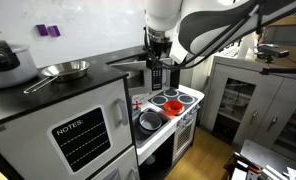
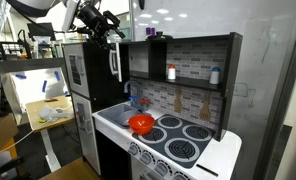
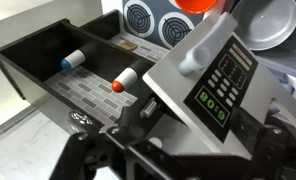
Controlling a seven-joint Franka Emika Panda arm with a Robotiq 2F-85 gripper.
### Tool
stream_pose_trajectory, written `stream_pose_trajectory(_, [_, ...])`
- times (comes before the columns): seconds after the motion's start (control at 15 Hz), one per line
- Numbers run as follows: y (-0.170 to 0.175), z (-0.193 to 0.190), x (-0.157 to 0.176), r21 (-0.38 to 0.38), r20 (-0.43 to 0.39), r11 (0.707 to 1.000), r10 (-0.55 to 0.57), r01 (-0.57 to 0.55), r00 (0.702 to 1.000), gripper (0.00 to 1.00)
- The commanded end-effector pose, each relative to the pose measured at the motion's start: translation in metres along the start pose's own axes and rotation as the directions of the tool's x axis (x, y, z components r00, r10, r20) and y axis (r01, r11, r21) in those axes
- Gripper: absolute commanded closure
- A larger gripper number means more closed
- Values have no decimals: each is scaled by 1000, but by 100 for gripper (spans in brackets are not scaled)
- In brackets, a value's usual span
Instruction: Take the orange bowl from the cabinet and put it on the stove then close the cabinet door
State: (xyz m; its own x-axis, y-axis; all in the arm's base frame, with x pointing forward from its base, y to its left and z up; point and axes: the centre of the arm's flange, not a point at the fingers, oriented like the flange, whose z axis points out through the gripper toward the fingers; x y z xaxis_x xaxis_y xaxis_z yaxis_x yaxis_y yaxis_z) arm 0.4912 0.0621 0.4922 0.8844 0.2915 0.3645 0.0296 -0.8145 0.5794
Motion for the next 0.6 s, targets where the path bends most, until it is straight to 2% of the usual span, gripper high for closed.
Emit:
stream_pose_trajectory(0.0, [-5,-4,-6,-52,-45,998,20,-22,999,0])
stream_pose_trajectory(0.53, [-12,-4,-11,-99,-81,994,47,-55,996,0])
